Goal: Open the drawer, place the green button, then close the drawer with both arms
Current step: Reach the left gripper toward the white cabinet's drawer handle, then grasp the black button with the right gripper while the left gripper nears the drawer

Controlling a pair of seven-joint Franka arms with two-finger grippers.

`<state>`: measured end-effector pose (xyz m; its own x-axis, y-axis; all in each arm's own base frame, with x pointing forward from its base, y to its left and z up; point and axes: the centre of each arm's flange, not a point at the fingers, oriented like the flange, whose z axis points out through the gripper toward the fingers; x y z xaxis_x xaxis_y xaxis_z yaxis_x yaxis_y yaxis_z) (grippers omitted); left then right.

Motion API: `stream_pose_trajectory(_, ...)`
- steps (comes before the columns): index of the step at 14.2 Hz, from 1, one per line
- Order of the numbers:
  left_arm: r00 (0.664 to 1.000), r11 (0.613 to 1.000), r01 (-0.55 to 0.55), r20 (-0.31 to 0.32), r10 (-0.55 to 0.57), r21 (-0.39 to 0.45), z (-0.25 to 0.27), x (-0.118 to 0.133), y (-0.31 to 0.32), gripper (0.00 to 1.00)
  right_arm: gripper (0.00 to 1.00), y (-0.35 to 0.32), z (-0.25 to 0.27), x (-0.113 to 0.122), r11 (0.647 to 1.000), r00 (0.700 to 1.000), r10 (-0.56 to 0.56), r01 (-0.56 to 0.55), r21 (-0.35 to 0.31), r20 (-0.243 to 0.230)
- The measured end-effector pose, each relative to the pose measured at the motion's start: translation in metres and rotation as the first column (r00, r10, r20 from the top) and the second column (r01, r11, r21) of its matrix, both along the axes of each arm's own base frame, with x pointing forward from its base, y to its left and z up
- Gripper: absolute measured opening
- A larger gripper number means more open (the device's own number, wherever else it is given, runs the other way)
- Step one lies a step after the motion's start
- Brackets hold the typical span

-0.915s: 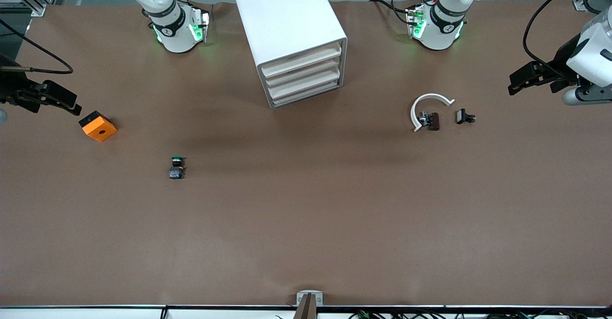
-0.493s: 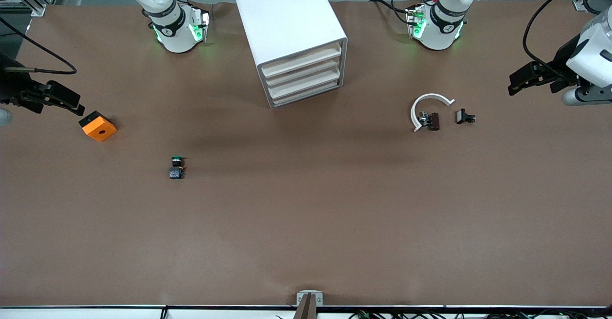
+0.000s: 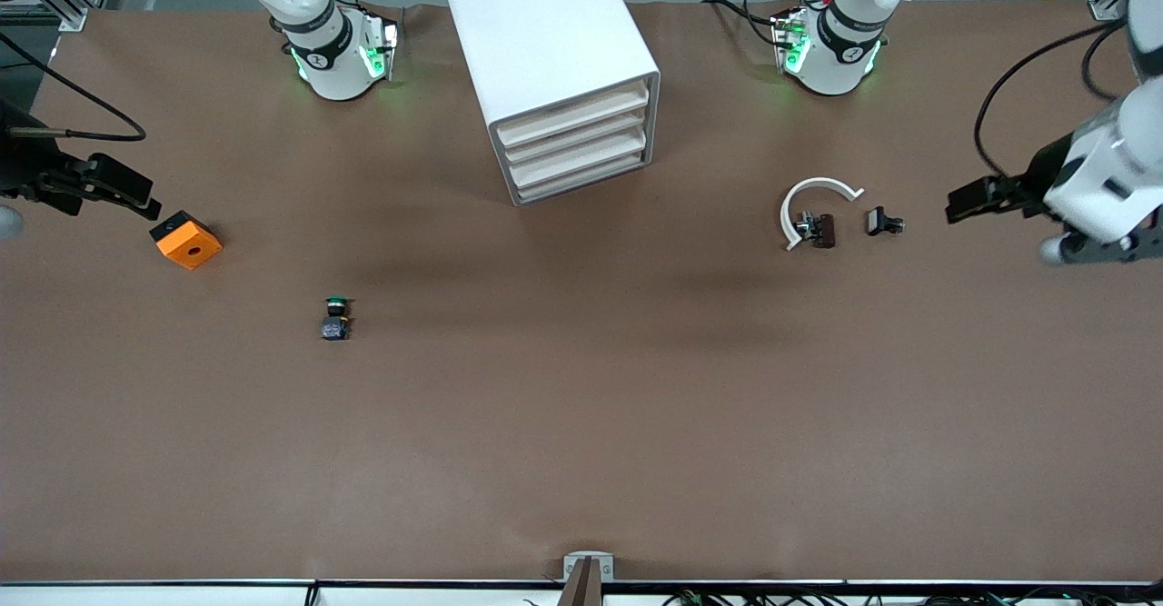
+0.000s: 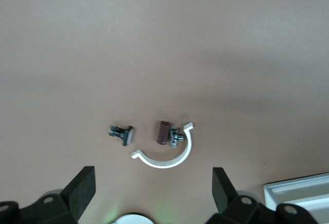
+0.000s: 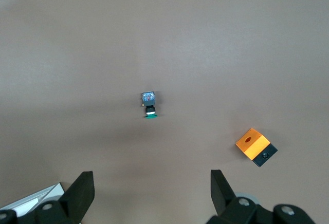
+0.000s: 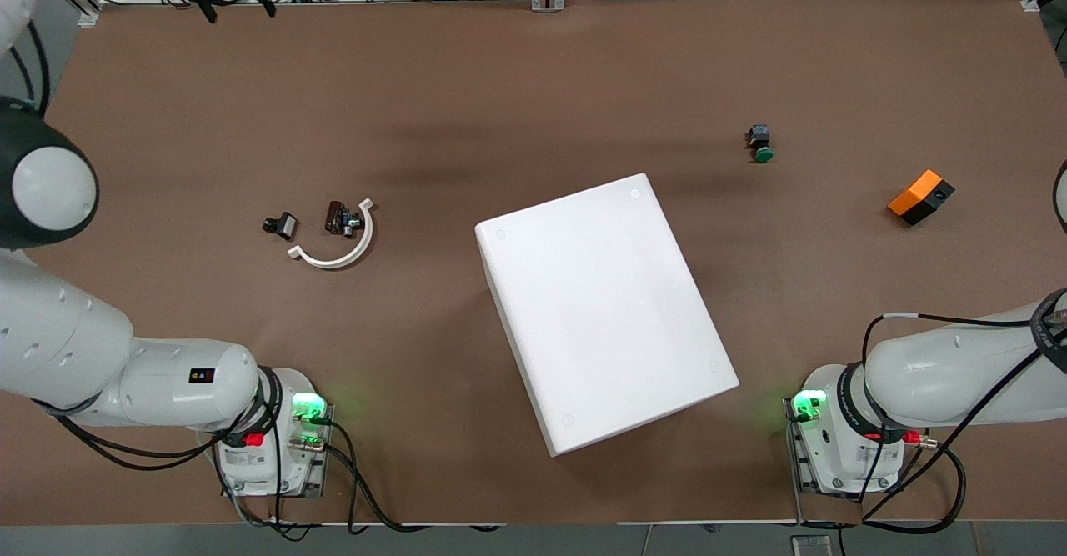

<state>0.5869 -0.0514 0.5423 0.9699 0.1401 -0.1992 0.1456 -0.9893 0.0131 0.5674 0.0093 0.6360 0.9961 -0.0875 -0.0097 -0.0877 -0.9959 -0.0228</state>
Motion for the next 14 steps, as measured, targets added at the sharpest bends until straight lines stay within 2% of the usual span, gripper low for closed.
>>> stream_pose_trajectory(2,0.994,0.996,-0.094,-0.048,0.094,-0.004,-0.040,0.017,-0.019,1.00,1.00,0.000,0.000,0.000,1.000,1.000,0.000,0.000,0.000,0.000)
stream_pose_trajectory(5,0.966,0.974,-0.220,-0.127,0.226,0.058,-0.102,0.028,-0.068,1.00,1.00,0.000,0.000,0.000,1.000,1.000,0.000,0.000,0.000,0.000)
stream_pose_trajectory(7,0.916,0.938,-0.330,-0.205,0.346,0.110,-0.148,0.029,-0.100,1.00,1.00,0.000,0.000,0.000,1.000,1.000,0.000,0.000,0.000,0.001)
stream_pose_trajectory(8,0.880,0.913,-0.384,-0.245,0.408,0.141,-0.173,0.028,-0.113,1.00,1.00,0.000,0.000,0.000,1.000,1.000,0.000,0.000,0.000,0.001)
stream_pose_trajectory(9,0.832,0.879,-0.444,-0.283,0.477,0.176,-0.197,0.027,-0.126,1.00,1.00,0.000,0.000,0.000,1.000,1.000,0.000,0.000,0.000,0.000)
stream_pose_trajectory(11,0.711,0.787,-0.561,-0.339,0.616,0.256,-0.240,0.027,-0.152,1.00,1.00,0.000,0.000,0.000,1.000,1.000,0.001,-0.001,0.000,0.000)
stream_pose_trajectory(13,0.566,0.665,-0.656,-0.350,0.746,0.356,-0.271,0.027,-0.181,1.00,1.00,0.001,0.000,0.000,1.000,1.000,0.001,-0.001,0.000,-0.001)
stream_pose_trajectory(14,0.478,0.591,-0.694,-0.351,0.805,0.411,-0.284,0.024,-0.199,1.00,1.00,0.001,-0.001,0.001,1.000,1.000,0.002,-0.002,0.000,-0.003)
